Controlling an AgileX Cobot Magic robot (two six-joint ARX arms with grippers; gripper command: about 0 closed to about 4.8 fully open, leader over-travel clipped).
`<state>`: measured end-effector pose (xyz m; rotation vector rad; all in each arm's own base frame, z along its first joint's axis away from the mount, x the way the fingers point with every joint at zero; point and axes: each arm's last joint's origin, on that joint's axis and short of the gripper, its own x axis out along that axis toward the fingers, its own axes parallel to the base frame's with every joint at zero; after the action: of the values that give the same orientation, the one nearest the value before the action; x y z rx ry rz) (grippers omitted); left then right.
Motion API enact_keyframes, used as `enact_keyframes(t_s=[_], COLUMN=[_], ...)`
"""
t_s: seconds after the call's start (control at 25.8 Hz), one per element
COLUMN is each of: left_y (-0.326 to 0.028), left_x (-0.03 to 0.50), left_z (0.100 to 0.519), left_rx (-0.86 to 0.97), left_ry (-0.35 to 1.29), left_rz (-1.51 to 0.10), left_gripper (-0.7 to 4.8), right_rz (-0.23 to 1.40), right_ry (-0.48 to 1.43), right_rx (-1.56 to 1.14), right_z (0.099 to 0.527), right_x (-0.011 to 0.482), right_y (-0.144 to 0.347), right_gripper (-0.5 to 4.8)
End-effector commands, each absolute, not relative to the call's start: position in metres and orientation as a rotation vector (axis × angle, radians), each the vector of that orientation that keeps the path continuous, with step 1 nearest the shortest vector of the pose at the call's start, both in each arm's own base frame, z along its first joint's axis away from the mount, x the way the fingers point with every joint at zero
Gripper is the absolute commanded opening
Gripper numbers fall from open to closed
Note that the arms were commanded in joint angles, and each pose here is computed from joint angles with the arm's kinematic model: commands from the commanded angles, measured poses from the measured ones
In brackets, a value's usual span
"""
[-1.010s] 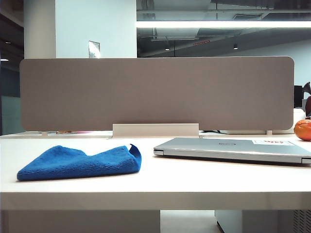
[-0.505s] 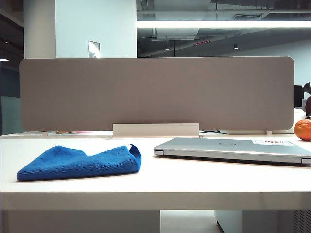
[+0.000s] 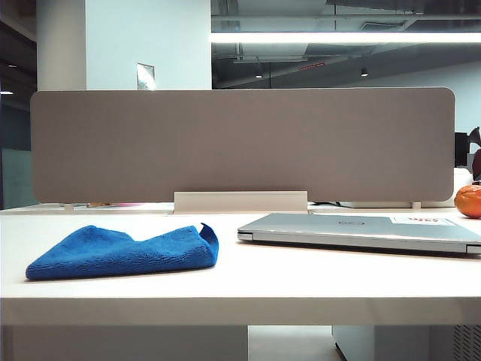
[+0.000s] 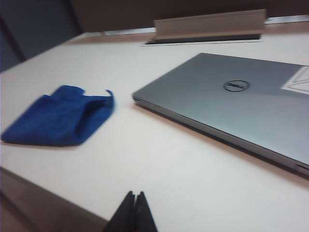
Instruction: Pick up the blue rag and put it over the laptop.
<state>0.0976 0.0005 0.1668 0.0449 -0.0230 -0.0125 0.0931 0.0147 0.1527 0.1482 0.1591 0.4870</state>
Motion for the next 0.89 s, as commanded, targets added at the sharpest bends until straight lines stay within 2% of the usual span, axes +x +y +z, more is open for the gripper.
enact_keyframes(t_s=[0.04,0.27,0.54,0.7,0.89], left_y=[0.000,-0.001,-0.003,-0.004,-0.004], left_x=[0.097,0.097,0.097,0.096,0.094], left_z=[0.169,0.169,0.170,0.180,0.190], left_rx=[0.045,0.045,-0.074,-0.101,-0.100], left_ry=[-0.035,-0.036,-0.033,-0.111,-0.114], left_rz=[-0.020,-0.085,-0.127,-0.171,-0.169], left_gripper=[-0.06,-0.06,-0.06,-0.06,-0.06], right_rz=[0.604,0.660,0.656,0.656,0.656], right_ry=[0.147,0.151,0.151,0.151,0.151], right_rx=[0.186,0.187,0.187,0.187,0.187], right_z=[0.154,0.155,0.155,0.155,0.155], right_x=[0.092,0.091,0.091,0.091,0.091], right_y=[0.018,0.019,0.019,0.019,0.019], right_gripper=[-0.06,-0.06,-0.06,-0.06,-0.06])
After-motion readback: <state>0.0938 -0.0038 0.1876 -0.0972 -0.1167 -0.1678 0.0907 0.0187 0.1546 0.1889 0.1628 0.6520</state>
